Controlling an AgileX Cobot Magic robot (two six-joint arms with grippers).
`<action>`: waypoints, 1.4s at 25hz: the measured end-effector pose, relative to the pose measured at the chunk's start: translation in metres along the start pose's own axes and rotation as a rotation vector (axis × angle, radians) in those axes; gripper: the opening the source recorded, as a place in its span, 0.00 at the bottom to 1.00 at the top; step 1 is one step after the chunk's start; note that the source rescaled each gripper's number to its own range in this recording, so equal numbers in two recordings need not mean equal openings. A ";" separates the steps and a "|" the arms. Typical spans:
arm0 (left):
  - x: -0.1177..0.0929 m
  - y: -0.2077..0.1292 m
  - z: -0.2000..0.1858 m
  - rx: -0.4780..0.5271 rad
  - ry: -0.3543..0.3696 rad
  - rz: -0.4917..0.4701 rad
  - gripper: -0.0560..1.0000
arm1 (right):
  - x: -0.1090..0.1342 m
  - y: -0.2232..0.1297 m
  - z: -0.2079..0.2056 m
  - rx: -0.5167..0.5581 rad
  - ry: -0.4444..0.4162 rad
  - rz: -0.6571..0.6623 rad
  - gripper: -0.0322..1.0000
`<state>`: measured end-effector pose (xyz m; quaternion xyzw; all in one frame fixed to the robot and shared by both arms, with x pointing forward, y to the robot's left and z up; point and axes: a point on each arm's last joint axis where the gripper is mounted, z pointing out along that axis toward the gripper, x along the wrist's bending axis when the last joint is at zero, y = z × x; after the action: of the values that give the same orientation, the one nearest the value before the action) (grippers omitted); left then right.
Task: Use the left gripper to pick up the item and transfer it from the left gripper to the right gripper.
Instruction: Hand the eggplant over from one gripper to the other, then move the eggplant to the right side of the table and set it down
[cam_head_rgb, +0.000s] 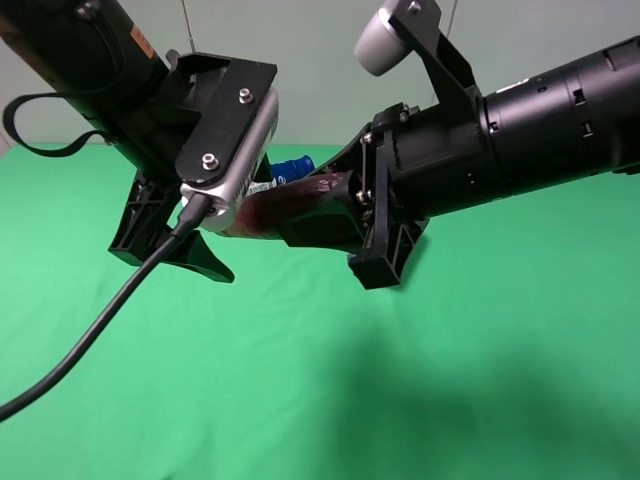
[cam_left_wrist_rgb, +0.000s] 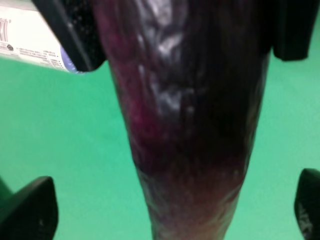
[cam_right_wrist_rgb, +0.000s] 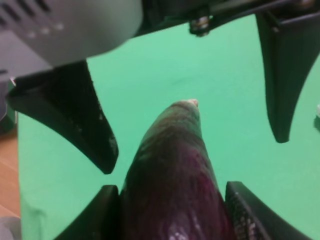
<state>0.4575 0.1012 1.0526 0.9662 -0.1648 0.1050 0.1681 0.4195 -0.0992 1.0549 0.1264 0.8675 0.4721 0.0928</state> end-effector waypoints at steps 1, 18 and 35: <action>0.000 0.000 0.000 0.000 0.000 0.000 0.97 | 0.000 0.000 0.000 0.000 0.000 0.000 0.03; -0.016 0.000 -0.047 -0.005 0.088 -0.117 1.00 | -0.004 0.000 0.000 -0.001 -0.048 -0.012 0.03; -0.081 -0.021 -0.131 0.032 0.211 -0.544 1.00 | -0.005 0.000 0.000 0.004 -0.053 -0.014 0.03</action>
<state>0.3708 0.1900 1.1468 0.9612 0.1201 0.1586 0.1911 0.4239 -0.1010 1.0548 0.1327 0.8667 0.4660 0.1187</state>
